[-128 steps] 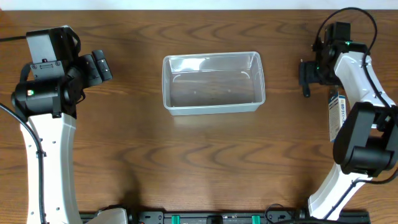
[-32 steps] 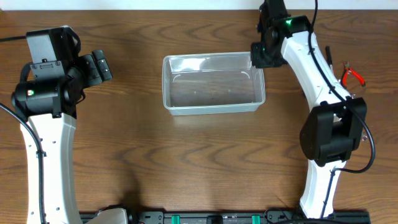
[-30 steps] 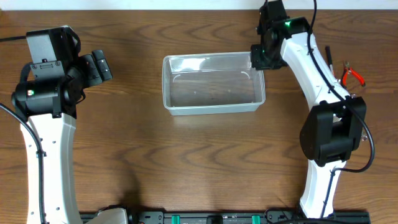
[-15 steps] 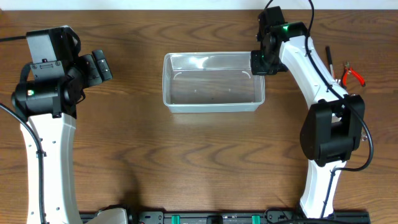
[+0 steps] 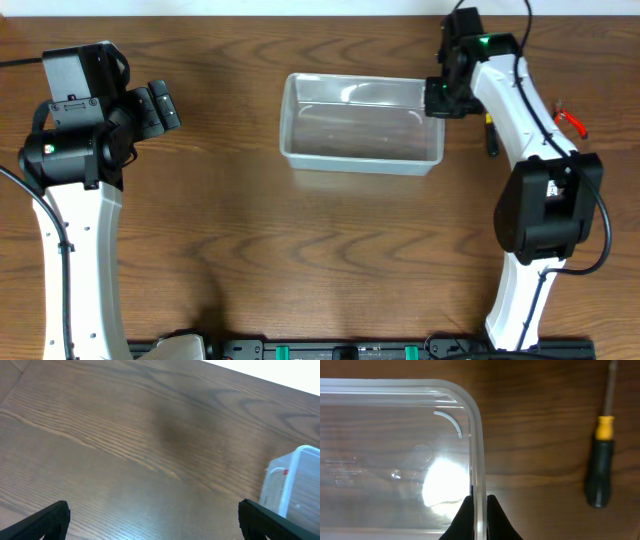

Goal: Pack container

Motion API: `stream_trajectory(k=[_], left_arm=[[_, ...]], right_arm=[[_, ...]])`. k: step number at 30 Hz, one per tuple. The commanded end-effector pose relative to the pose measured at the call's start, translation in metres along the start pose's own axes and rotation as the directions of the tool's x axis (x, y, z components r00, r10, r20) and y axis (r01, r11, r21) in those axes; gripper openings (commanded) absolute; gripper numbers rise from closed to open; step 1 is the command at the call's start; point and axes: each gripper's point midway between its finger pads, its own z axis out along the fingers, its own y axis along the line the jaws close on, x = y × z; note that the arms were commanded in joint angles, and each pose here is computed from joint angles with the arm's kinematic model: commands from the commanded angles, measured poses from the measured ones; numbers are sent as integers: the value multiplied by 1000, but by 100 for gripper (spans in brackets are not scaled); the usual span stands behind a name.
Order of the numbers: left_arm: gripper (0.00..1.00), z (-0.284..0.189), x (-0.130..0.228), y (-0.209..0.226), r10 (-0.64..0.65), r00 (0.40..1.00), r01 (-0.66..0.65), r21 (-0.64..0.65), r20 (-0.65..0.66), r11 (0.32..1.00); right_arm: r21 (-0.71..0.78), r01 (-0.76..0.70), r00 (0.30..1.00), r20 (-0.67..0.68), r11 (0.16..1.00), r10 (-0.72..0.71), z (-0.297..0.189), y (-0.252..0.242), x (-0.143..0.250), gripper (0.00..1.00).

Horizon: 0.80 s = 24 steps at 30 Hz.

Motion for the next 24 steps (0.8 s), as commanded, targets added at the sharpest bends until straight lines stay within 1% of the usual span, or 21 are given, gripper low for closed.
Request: stream_trajectory(k=[1, 5, 12, 16, 18, 19, 20, 21, 22, 23, 24], left_arm=[[98, -3, -5, 3, 11, 1000, -11, -15, 15, 1000], [98, -3, -5, 3, 11, 1000, -11, -15, 15, 1000], [98, -3, -5, 3, 11, 1000, -11, -15, 15, 1000], [98, -3, -5, 3, 11, 1000, -11, -15, 15, 1000], [98, -3, -5, 3, 11, 1000, -11, -14, 15, 1000], [98, -3, -5, 3, 11, 1000, -11, -15, 15, 1000], [98, -3, -5, 3, 11, 1000, -11, -14, 15, 1000], [98, -3, -5, 3, 12, 1000, -12, -14, 15, 1000], [98, -3, -5, 3, 11, 1000, -11, -15, 15, 1000], [98, -3, -5, 3, 11, 1000, -11, -15, 15, 1000], [98, -3, -5, 3, 11, 1000, -11, -15, 15, 1000]], right_arm=[[40, -5, 1000, -15, 999, 5, 6, -21, 1, 2], [45, 11, 1000, -24, 999, -10, 6, -32, 1, 2], [92, 78, 997, -19, 993, -76, 5, -42, -2, 6], [92, 100, 995, -21, 991, -99, 5, -42, -2, 8], [92, 99, 995, -21, 991, -97, 5, -43, -2, 12], [92, 98, 995, -21, 991, -97, 5, -43, -2, 31], [91, 98, 995, -21, 991, -96, 5, -43, -2, 56], [91, 99, 995, -21, 991, -97, 5, -43, -2, 70], [90, 99, 995, -21, 991, -97, 5, -43, -2, 79], [87, 99, 995, -21, 991, -97, 5, -42, -2, 94], [87, 98, 995, -21, 991, -97, 5, -42, -2, 99]])
